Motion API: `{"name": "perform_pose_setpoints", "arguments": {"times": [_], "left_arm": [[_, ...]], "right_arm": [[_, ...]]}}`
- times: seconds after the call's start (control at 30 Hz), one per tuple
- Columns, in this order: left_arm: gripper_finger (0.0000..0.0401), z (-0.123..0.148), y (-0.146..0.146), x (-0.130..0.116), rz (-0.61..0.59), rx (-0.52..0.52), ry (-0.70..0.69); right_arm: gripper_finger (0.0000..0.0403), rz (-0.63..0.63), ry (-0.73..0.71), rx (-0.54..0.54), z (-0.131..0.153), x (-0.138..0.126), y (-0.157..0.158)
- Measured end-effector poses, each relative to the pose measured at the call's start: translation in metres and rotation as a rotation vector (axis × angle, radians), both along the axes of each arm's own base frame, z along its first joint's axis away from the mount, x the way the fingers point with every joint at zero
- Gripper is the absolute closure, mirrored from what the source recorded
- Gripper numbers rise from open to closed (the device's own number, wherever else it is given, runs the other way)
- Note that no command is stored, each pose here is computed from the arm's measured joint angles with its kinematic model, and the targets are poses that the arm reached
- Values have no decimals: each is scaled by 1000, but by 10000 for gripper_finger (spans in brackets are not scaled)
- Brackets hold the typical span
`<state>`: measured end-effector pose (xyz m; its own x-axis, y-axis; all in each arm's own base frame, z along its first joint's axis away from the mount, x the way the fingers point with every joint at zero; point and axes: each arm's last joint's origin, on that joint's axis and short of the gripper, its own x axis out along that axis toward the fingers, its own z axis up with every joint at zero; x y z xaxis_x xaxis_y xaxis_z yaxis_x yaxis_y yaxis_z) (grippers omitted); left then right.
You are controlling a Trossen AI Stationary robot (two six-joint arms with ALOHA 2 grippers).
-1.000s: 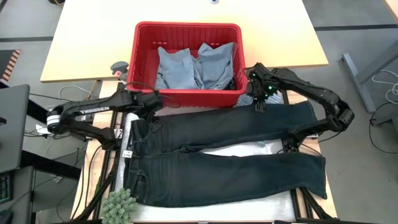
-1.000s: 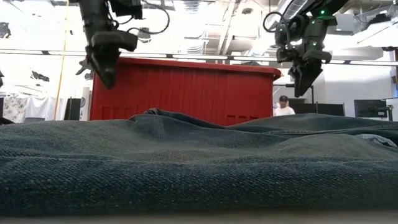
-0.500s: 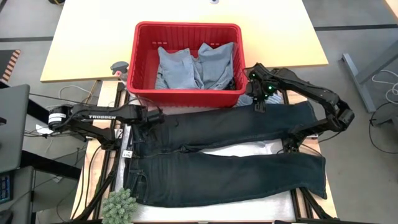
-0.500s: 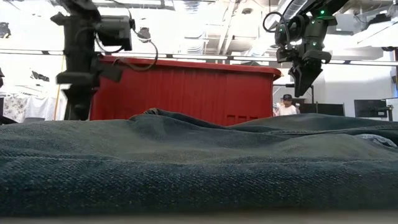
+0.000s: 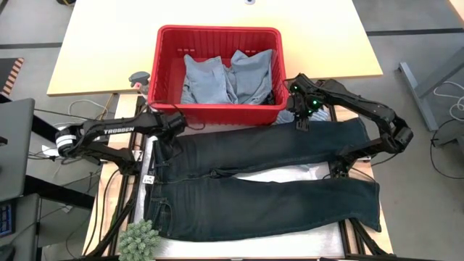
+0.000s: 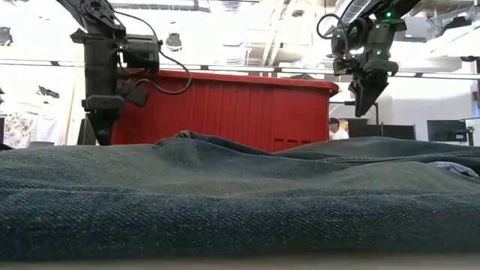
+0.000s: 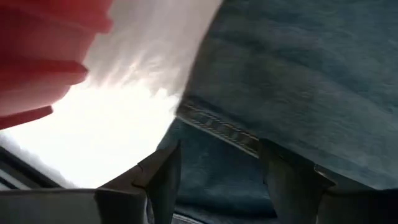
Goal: Fold Laundry from Bin
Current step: Fold the black pants
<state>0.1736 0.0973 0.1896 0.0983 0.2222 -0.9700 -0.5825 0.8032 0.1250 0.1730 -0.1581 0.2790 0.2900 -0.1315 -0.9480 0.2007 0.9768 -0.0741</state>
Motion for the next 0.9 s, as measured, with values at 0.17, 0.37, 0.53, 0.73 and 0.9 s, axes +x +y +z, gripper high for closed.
{"name": "perform_pose_setpoints", "arguments": {"times": [0.17, 0.37, 0.53, 0.73, 0.9], "left_arm": [[200, -1, 9, -5, 34, -14, -8], [200, -2, 19, -12, 116, 17, 13], [200, -10, 21, -9, 114, -16, 49], [200, -41, 27, -1, 111, -96, 187], [202, -54, 28, 3, 84, -164, 233]], "right_arm": [[215, 2, -5, 1, 0, 0, 0], [215, 5, -8, -3, 0, 1, 0], [215, 5, -9, -3, 0, 1, 0], [215, -8, -10, 2, 0, 1, 0], [215, -19, -5, 12, 0, 0, 0]]}}
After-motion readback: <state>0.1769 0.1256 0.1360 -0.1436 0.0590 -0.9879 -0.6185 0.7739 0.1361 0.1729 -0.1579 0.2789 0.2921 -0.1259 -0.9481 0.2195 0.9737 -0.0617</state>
